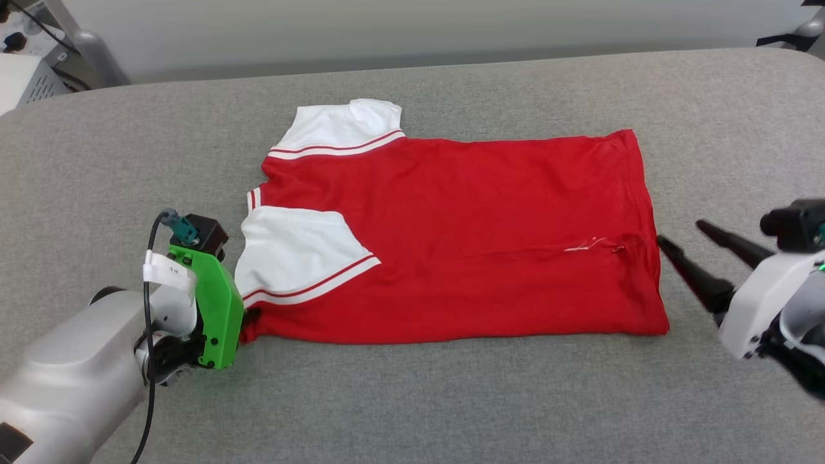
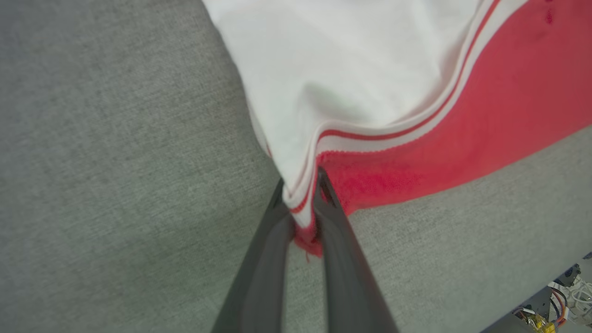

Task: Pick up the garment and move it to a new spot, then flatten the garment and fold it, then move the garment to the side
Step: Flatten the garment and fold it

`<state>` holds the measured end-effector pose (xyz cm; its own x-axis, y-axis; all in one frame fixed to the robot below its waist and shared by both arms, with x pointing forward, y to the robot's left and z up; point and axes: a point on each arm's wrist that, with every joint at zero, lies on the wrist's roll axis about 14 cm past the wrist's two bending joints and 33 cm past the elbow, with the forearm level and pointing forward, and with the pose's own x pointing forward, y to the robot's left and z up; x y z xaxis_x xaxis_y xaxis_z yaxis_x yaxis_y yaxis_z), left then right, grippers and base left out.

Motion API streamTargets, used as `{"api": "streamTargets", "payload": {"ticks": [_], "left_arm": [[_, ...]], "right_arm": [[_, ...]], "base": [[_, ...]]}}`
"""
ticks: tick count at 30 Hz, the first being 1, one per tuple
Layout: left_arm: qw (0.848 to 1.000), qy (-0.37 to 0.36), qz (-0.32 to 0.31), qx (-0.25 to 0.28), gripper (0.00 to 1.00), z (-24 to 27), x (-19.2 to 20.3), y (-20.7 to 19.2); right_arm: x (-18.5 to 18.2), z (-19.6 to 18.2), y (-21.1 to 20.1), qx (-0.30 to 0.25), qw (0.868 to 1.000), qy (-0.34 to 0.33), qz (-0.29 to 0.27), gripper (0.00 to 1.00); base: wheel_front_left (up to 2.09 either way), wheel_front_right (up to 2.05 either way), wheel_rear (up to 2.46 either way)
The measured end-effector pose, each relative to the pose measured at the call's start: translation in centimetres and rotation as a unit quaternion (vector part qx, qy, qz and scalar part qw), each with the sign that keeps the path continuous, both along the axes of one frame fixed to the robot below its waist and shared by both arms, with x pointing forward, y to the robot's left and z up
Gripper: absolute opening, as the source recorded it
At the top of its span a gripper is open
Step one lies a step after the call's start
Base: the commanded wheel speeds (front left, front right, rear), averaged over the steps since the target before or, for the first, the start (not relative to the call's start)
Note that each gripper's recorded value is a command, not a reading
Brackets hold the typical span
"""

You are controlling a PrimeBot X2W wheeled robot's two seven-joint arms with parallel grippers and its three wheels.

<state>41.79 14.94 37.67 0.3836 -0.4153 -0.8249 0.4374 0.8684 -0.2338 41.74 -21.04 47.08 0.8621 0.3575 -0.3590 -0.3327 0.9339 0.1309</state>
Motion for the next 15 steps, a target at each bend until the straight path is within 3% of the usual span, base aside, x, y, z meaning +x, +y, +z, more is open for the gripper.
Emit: {"api": "streamTargets", "payload": {"ticks": [4,9,10,15], "left_arm": [[0.999,-0.041,-0.013,-0.008,0.00,1.3,0.4,-0.2],[0.996,-0.082,-0.024,-0.021,0.00,3.1,1.0,-0.4],[0.994,-0.098,-0.037,-0.017,0.00,3.5,1.1,-0.4],[0.994,-0.101,-0.044,-0.016,0.00,3.3,0.9,-0.5]], "right_arm": [[1.0,1.4,-1.2,-0.044,0.999,0.012,0.009,1.00],[0.9,1.1,-2.1,-0.106,0.990,0.084,0.029,1.00],[0.1,0.0,-2.3,-0.131,0.980,0.145,0.041,1.00],[-1.1,-2.6,-1.8,-0.147,0.962,0.222,0.058,1.00]], "base": [[0.00,0.00,0.00],[0.00,0.00,0.00],[0.00,0.00,0.00],[0.00,0.00,0.00]]}}
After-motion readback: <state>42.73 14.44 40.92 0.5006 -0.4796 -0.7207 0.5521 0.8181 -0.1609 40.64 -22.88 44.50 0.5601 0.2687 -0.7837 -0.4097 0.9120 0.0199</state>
